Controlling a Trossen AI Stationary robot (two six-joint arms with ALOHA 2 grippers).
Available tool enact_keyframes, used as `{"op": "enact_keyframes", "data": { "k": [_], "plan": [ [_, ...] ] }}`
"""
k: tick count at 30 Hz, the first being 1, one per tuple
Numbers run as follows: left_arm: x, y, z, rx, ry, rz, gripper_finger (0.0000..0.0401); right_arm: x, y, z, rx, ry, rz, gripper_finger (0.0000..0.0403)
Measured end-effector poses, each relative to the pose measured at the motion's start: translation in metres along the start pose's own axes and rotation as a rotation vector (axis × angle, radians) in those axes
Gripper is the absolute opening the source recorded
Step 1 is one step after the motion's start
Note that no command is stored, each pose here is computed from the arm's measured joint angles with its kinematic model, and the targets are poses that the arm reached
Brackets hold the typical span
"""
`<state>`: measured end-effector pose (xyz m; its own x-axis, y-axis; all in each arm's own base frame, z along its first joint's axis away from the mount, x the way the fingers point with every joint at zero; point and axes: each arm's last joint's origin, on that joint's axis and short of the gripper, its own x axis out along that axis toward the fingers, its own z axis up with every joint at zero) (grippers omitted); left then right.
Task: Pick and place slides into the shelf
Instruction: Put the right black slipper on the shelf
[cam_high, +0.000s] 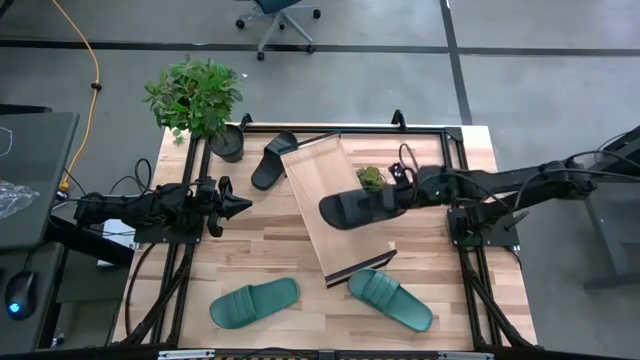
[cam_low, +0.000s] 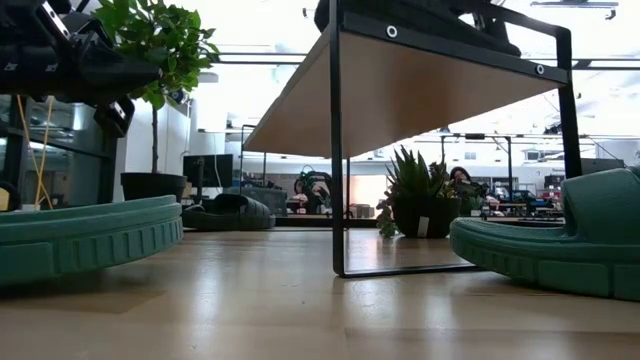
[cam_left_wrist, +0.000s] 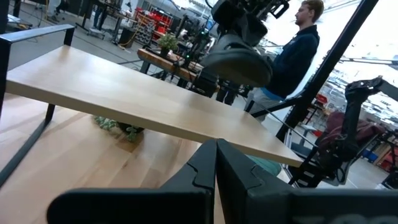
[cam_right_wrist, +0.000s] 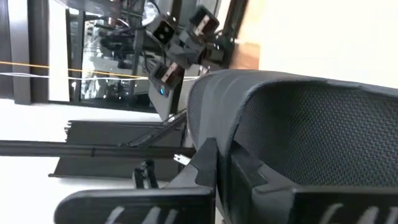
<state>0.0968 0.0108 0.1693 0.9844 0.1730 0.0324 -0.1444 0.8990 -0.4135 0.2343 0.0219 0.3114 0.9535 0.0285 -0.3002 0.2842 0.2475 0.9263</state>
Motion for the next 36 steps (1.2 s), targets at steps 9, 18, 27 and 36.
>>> {"op": "enact_keyframes", "data": {
  "k": [9,18,27,36],
  "plan": [
    [0.0,0.0,-0.001,0.0,0.014,-0.021,0.0001,0.026,0.002,-0.017,0.017,0.064,-0.045,0.0],
    [0.0,-0.001,-0.002,0.0,0.033,-0.046,0.0001,0.03,0.004,-0.032,0.064,0.09,-0.047,0.0],
    [0.0,-0.001,-0.002,0.008,0.033,-0.046,0.0001,0.027,0.003,-0.044,0.111,0.085,-0.075,0.0],
    [0.0,-0.001,-0.002,0.008,0.033,-0.046,0.0001,0.027,-0.001,-0.047,0.133,0.068,-0.118,0.0]
  ]
}}
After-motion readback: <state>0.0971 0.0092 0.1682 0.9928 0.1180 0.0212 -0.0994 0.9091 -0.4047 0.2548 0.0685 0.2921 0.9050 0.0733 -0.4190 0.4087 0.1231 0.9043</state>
